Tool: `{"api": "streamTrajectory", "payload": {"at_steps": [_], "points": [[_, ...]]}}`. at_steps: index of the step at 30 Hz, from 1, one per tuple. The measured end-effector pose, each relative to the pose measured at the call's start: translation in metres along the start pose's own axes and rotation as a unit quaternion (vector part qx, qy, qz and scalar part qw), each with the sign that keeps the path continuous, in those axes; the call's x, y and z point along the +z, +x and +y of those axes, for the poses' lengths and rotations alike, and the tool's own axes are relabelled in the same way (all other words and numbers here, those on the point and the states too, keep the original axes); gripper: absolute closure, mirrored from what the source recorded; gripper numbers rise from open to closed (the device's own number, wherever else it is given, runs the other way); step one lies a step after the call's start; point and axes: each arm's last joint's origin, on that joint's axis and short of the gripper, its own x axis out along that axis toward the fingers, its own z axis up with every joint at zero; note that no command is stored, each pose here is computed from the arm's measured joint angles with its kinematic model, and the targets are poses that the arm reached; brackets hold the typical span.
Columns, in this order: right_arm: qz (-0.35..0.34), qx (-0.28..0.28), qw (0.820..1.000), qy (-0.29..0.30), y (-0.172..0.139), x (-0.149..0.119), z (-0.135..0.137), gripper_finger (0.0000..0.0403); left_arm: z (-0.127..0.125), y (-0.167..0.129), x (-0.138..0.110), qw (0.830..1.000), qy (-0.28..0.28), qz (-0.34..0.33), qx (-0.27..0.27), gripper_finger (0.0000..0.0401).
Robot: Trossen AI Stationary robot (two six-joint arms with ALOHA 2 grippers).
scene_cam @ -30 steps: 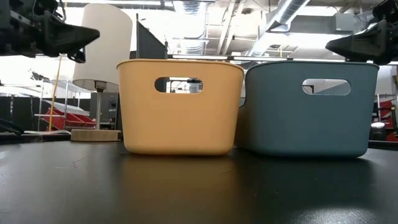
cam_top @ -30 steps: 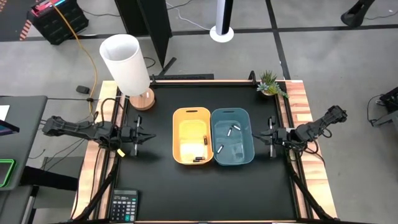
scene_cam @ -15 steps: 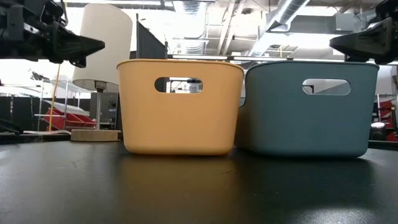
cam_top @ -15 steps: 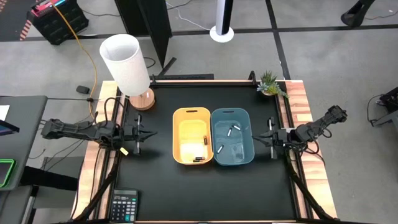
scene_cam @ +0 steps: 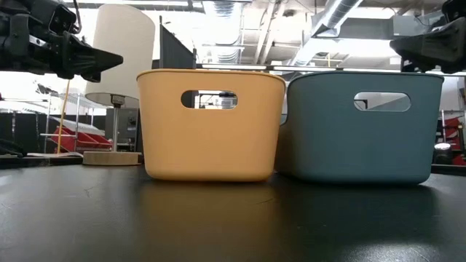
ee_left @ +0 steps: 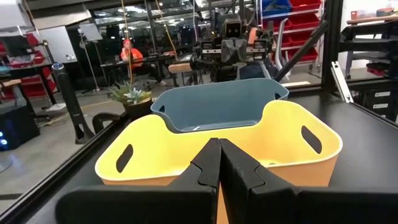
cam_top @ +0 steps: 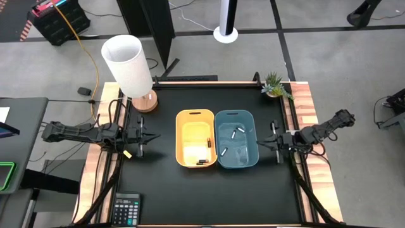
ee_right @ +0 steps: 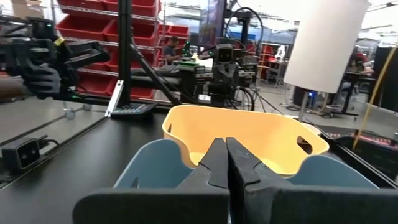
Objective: Sort batteries
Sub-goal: Return to Home Position
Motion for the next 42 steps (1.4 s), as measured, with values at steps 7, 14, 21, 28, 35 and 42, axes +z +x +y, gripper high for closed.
{"api": "streamTrajectory", "payload": {"at_steps": [7,14,21,28,35,42], "points": [[-0.008,-0.005,1.0,0.004,0.004,0.0,-0.01,0.0399,0.0,0.0,0.0,1.0,0.0,0.0,0.0,0.0401],[-0.004,-0.012,1.0,0.011,0.006,-0.002,-0.022,0.0399,0.0,0.0,-0.003,1.0,-0.022,0.012,-0.002,0.0401],[0.026,-0.015,0.999,0.04,0.006,-0.009,-0.027,0.0393,0.0,0.0,-0.007,0.997,-0.074,0.034,0.009,0.0401],[0.03,-0.022,0.996,0.087,0.007,-0.01,-0.028,0.0376,0.0,-0.001,-0.01,0.996,-0.066,0.061,0.019,0.0401],[0.03,-0.022,0.995,0.095,0.007,-0.01,-0.028,0.0372,0.0,-0.001,-0.009,0.996,-0.064,0.063,0.018,0.0401],[0.031,-0.022,0.995,0.095,0.006,-0.01,-0.028,0.0372,0.0,-0.001,-0.009,0.996,-0.064,0.064,0.019,0.0401]]}}
